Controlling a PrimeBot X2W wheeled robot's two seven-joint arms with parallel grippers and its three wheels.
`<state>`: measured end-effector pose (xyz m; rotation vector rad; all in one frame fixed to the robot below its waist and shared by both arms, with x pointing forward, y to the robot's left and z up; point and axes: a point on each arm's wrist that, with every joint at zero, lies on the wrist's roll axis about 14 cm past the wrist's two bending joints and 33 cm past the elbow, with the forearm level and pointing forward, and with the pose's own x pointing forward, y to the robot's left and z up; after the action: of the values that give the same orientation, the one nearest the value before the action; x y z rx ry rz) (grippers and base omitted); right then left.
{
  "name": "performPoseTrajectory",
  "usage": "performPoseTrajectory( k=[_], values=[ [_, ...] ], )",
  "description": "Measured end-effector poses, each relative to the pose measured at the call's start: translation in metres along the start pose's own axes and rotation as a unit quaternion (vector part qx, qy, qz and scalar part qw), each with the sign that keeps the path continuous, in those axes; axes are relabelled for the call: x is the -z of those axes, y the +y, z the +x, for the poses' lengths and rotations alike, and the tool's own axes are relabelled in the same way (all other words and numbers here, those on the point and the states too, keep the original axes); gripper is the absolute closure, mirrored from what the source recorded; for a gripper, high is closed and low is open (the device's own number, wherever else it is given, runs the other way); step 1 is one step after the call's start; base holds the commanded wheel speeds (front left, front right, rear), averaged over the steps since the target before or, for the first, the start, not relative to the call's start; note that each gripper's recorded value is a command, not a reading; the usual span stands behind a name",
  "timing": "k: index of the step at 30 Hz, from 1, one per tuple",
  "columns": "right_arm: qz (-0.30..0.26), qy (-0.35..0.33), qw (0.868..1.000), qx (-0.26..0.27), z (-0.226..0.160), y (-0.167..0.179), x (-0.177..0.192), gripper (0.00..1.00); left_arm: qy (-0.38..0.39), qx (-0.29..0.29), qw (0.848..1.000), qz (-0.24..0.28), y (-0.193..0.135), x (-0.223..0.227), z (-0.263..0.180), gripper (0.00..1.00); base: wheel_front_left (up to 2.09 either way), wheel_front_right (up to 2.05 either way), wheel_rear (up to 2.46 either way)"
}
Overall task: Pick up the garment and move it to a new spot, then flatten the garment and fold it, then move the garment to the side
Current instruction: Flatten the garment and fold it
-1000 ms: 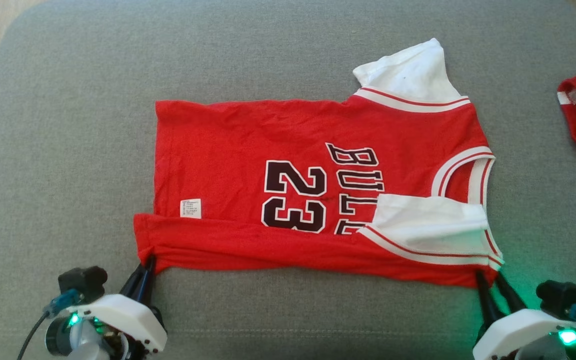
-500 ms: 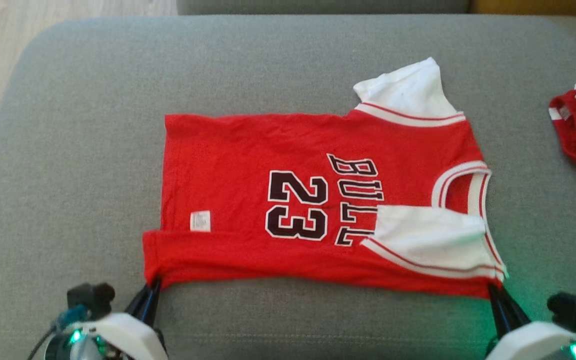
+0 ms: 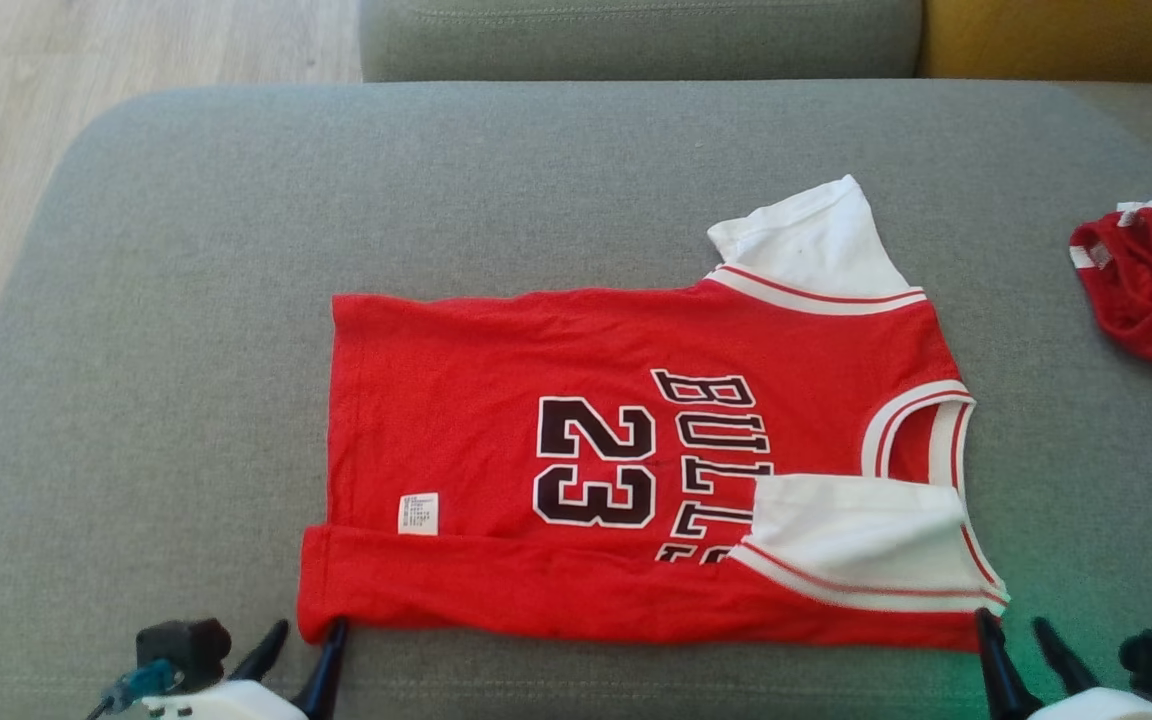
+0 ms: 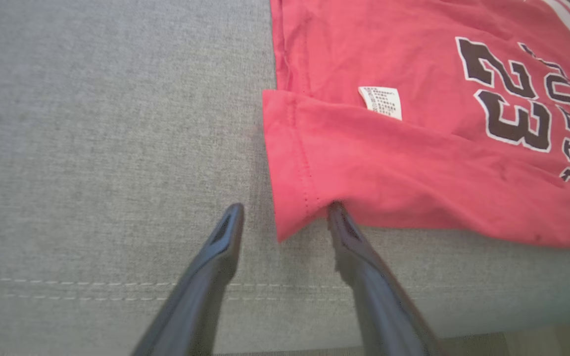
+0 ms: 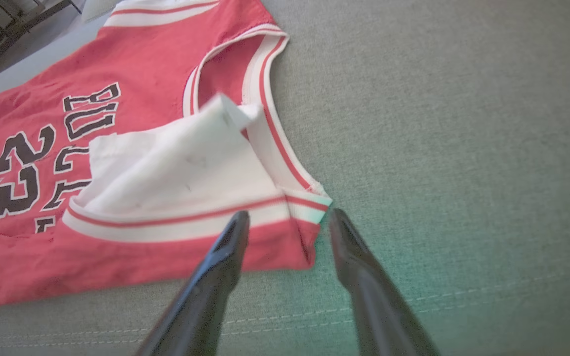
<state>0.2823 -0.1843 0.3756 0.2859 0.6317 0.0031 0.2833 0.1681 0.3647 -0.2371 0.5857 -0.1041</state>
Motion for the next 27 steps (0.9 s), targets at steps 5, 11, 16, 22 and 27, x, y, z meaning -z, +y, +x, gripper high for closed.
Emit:
performPoseTrajectory(
  k=[5, 11, 16, 22, 27],
  values=[
    [-0.013, -0.076, 0.997, 0.002, -0.001, 0.000, -0.035, 0.00, -0.048, -0.014, 0.999, 0.002, 0.001, -0.016, 0.000, 0.00, 0.00, 0.00, 0.00],
    [-0.059, -0.212, 0.975, -0.019, -0.014, 0.021, -0.107, 0.00, -0.154, -0.024, 0.987, 0.024, -0.003, -0.068, -0.002, 0.00, 0.00, 0.00, 0.00],
    [-0.066, -0.256, 0.964, -0.040, -0.025, 0.037, -0.126, 0.00, -0.200, -0.017, 0.979, 0.043, -0.013, -0.093, -0.007, 0.00, 0.00, 0.00, 0.00],
    [-0.070, -0.263, 0.961, -0.043, -0.028, 0.040, -0.130, 0.00, -0.216, -0.016, 0.975, 0.048, -0.018, -0.103, -0.010, 0.00, 0.00, 0.00, 0.00],
    [-0.071, -0.267, 0.960, -0.047, -0.025, 0.043, -0.132, 0.00, -0.214, -0.017, 0.975, 0.051, -0.019, -0.104, -0.010, 0.00, 0.00, 0.00, 0.00]
  ],
)
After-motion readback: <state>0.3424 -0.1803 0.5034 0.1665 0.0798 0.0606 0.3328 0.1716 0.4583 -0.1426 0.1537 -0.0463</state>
